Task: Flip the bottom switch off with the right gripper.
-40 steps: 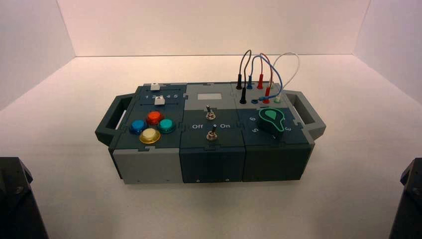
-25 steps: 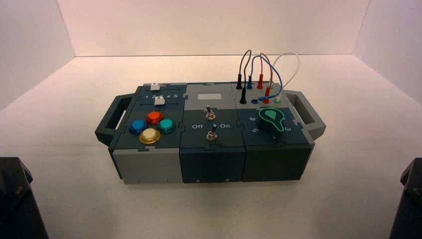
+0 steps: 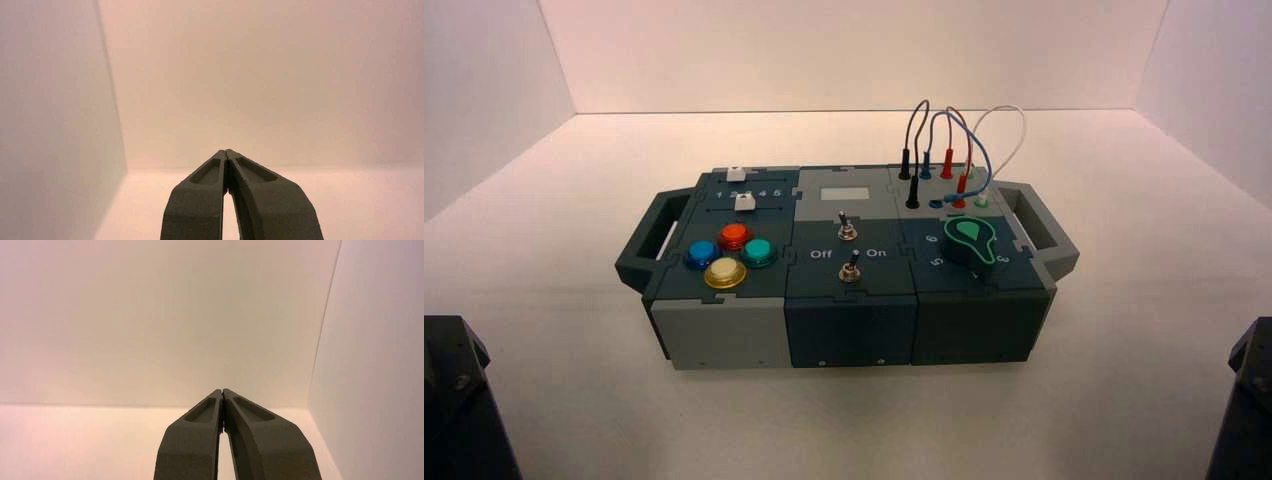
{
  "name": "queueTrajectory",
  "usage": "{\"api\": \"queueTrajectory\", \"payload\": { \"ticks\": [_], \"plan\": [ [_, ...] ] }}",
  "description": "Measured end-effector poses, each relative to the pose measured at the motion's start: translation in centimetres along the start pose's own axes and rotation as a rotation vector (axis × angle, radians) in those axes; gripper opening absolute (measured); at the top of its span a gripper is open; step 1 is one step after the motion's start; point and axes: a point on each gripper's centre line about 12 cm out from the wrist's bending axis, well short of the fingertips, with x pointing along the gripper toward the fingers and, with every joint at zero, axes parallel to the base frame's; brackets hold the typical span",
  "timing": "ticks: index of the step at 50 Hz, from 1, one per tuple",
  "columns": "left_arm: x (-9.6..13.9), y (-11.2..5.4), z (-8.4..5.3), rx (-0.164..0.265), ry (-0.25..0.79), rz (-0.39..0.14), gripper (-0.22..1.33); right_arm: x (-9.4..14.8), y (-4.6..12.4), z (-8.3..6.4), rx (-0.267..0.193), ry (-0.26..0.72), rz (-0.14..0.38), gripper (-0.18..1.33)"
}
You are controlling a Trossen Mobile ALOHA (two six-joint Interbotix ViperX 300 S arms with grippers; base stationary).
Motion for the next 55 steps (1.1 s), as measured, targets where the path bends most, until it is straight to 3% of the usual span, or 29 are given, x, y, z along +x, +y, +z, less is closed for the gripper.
{"api": "queueTrajectory", "payload": {
  "ticks": [15,23,29,36,45,49,55],
  "plan": [
    [0.6,-3.5,-2.6,0.054,0.368,-0.180,-0.16,0.3,1.3,-0.2,-0.010,0.101,0.064,-0.14],
    [0.9,-5.5,-6.3,0.097,0.673,-0.264,-0.16,0.8,3.5,-1.0,-0.028,0.218,0.166,-0.15],
    [1.0,-6.4,-8.4,0.098,0.829,-0.286,-0.16,1.0,5.0,-1.4,-0.009,0.299,0.229,-0.15],
    [1.4,-7.4,-9.8,0.090,0.950,-0.308,-0.16,1.3,6.9,-2.1,0.020,0.399,0.300,-0.15],
    [2.0,-8.4,-11.2,0.061,1.086,-0.319,-0.16,1.1,8.5,-2.8,0.007,0.502,0.361,-0.15],
    [2.4,-8.6,-12.0,0.037,1.156,-0.305,-0.16,1.1,9.3,-3.2,-0.008,0.553,0.389,-0.15],
    [2.7,-8.9,-13.2,0.034,1.229,-0.293,-0.16,1.0,9.8,-3.8,-0.010,0.625,0.406,-0.15]
  ]
}}
